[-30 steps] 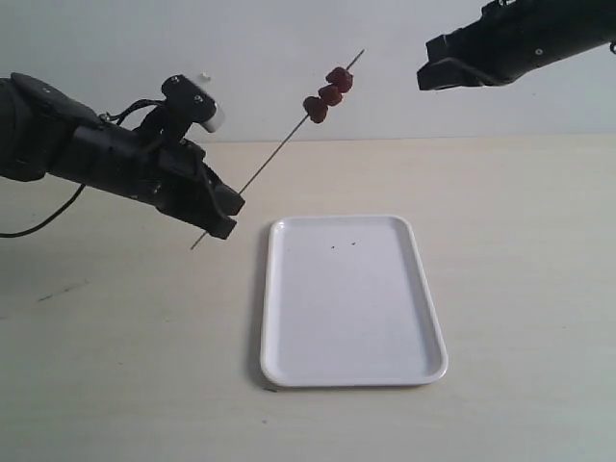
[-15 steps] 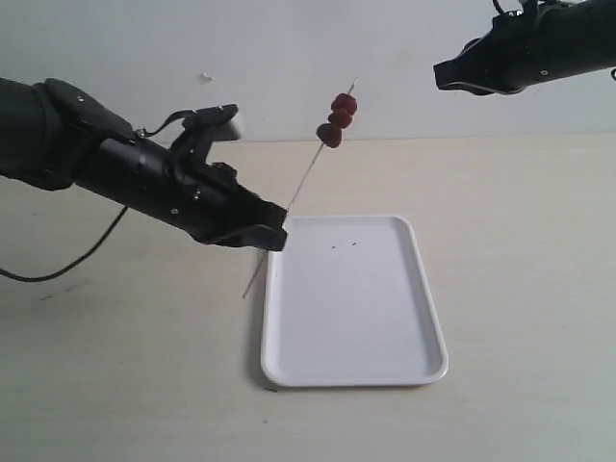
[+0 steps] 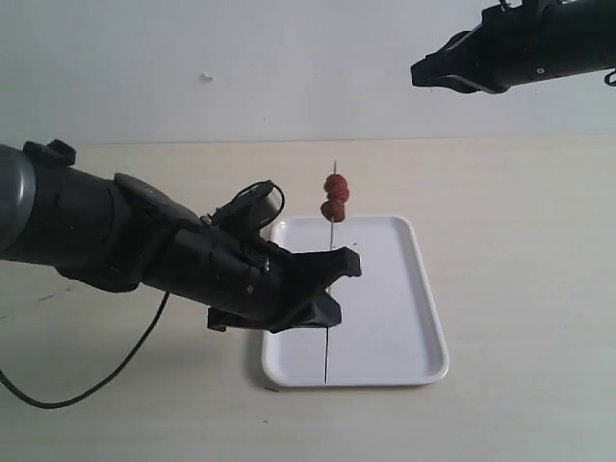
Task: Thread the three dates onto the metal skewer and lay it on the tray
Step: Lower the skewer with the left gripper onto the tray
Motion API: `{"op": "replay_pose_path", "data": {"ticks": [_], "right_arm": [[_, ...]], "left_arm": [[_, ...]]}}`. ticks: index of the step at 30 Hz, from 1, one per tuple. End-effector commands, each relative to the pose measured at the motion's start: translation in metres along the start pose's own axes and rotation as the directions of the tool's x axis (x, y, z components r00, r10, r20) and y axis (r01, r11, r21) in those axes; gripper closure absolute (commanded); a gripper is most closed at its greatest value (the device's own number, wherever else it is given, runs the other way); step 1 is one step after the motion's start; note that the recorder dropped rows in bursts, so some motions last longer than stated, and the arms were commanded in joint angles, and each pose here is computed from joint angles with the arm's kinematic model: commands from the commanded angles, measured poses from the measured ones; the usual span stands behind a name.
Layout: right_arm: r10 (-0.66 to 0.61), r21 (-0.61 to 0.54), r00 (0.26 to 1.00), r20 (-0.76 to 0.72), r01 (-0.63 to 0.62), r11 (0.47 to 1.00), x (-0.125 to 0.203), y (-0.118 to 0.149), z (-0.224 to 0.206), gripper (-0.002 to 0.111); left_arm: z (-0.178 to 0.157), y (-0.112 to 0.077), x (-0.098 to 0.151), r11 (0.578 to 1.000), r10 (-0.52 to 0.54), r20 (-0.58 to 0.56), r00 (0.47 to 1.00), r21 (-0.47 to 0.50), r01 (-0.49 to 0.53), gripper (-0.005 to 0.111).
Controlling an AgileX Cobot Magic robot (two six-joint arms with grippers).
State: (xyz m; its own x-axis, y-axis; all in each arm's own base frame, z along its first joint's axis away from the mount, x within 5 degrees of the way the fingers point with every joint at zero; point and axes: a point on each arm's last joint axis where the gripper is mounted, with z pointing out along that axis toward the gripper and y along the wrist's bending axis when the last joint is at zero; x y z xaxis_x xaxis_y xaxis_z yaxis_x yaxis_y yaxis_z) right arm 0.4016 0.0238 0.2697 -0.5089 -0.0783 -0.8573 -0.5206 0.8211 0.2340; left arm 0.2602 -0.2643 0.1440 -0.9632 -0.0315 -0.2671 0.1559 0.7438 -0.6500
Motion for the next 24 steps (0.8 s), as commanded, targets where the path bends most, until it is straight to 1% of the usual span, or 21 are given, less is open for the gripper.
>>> {"op": "replay_pose_path", "data": {"ticks": [1,4,5,6,7,10,13,16,17,20,24], "right_arm": [[-0.001,-0.042,1.000,0.013,0.001,0.999,-0.001,0.005,-0.001,0.108],[-0.007,-0.111,0.999,0.034,0.011,0.994,-0.002,0.011,-0.001,0.108],[-0.013,-0.145,0.999,0.039,0.019,0.989,-0.003,0.014,-0.002,0.108],[-0.015,-0.153,0.999,0.038,0.021,0.988,-0.003,0.014,-0.002,0.108],[-0.024,-0.154,0.999,0.039,0.030,0.988,-0.003,0.015,-0.002,0.108],[-0.032,-0.154,0.999,0.040,0.038,0.987,-0.003,0.015,-0.002,0.108],[-0.032,-0.154,0.999,0.040,0.038,0.987,-0.003,0.015,-0.002,0.108],[-0.033,-0.156,0.999,0.040,0.039,0.987,-0.003,0.015,-0.002,0.108],[-0.033,-0.158,0.999,0.040,0.039,0.987,-0.003,0.015,-0.002,0.108],[-0.035,-0.160,0.999,0.040,0.041,0.986,-0.003,0.015,-0.002,0.108],[-0.034,-0.164,0.999,0.040,0.040,0.986,-0.003,0.015,-0.002,0.108]], "left_arm": [[0.000,0.002,-0.004,0.994,-0.104,0.069,0.992,-0.009,0.105,0.107],[0.001,0.001,-0.002,0.996,-0.093,0.046,0.995,-0.003,0.093,0.107],[0.006,0.005,0.000,0.995,-0.099,0.030,0.995,-0.011,0.099,0.107],[0.009,0.008,0.002,0.994,-0.103,0.020,0.994,-0.019,0.104,0.107],[0.018,0.014,0.006,0.993,-0.119,-0.012,0.993,-0.028,0.119,0.107],[0.026,0.021,0.010,0.990,-0.134,-0.043,0.990,-0.040,0.132,0.107],[0.027,0.021,0.009,0.993,-0.117,-0.044,0.992,-0.040,0.115,0.107],[0.027,0.017,0.006,0.997,-0.072,-0.043,0.997,-0.023,0.071,0.105],[0.027,0.016,0.005,0.998,-0.061,-0.041,0.997,-0.019,0.061,0.103],[0.027,0.012,0.002,0.999,-0.041,-0.033,0.999,-0.007,0.041,0.092],[0.027,0.011,0.002,0.999,-0.041,-0.037,0.998,0.001,0.041,0.074]]}}
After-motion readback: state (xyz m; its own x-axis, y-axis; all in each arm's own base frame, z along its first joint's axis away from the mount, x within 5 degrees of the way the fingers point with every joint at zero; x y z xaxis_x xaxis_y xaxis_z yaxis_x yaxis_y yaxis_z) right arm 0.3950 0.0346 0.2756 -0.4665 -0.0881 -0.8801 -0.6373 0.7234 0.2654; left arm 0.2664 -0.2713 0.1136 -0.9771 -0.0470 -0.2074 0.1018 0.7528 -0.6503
